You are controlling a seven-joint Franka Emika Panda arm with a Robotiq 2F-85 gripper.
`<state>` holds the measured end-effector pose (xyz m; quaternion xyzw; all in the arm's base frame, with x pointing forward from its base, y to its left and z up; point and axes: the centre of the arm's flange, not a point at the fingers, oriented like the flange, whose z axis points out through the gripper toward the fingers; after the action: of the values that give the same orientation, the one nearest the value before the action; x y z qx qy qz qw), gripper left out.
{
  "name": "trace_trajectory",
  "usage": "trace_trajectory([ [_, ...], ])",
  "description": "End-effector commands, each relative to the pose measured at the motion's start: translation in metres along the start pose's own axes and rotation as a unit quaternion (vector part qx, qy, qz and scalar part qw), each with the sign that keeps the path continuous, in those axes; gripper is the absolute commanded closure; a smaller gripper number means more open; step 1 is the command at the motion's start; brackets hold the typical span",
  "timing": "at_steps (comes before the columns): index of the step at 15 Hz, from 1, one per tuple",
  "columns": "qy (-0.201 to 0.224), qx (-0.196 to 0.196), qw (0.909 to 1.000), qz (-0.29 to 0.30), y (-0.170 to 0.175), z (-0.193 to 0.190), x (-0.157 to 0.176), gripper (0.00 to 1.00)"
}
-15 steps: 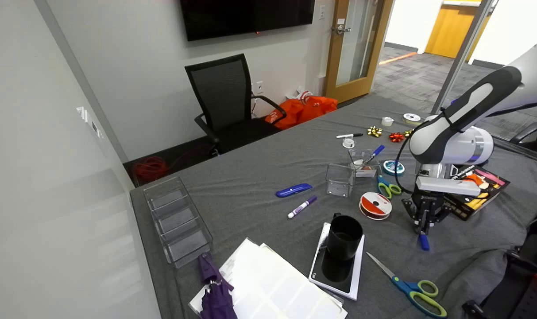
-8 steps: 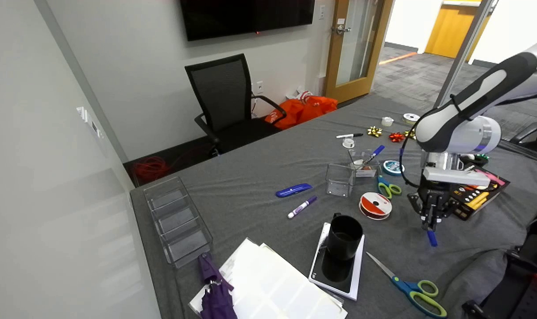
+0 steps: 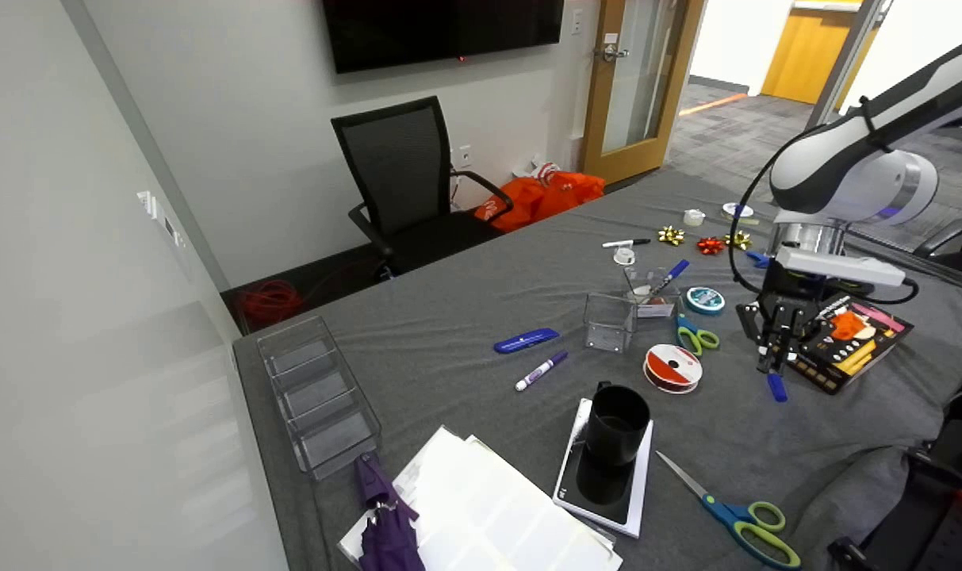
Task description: Put the marker in the left tray
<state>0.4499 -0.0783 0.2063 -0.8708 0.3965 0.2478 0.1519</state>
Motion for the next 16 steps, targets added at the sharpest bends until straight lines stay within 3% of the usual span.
trace_trajectory([
  [1, 0.03, 0.041, 0.9986, 0.014, -0.026, -0.027, -0.015, 0.96],
  [6, 0.093, 0.083, 0.9896, 0.071, -0.089, -0.06, -0.013, 0.96],
  [12, 0.193, 0.111, 0.9621, 0.158, -0.154, -0.071, 0.016, 0.96],
  [16, 0.214, 0.118, 0.9456, 0.214, -0.184, -0.053, 0.054, 0.96],
])
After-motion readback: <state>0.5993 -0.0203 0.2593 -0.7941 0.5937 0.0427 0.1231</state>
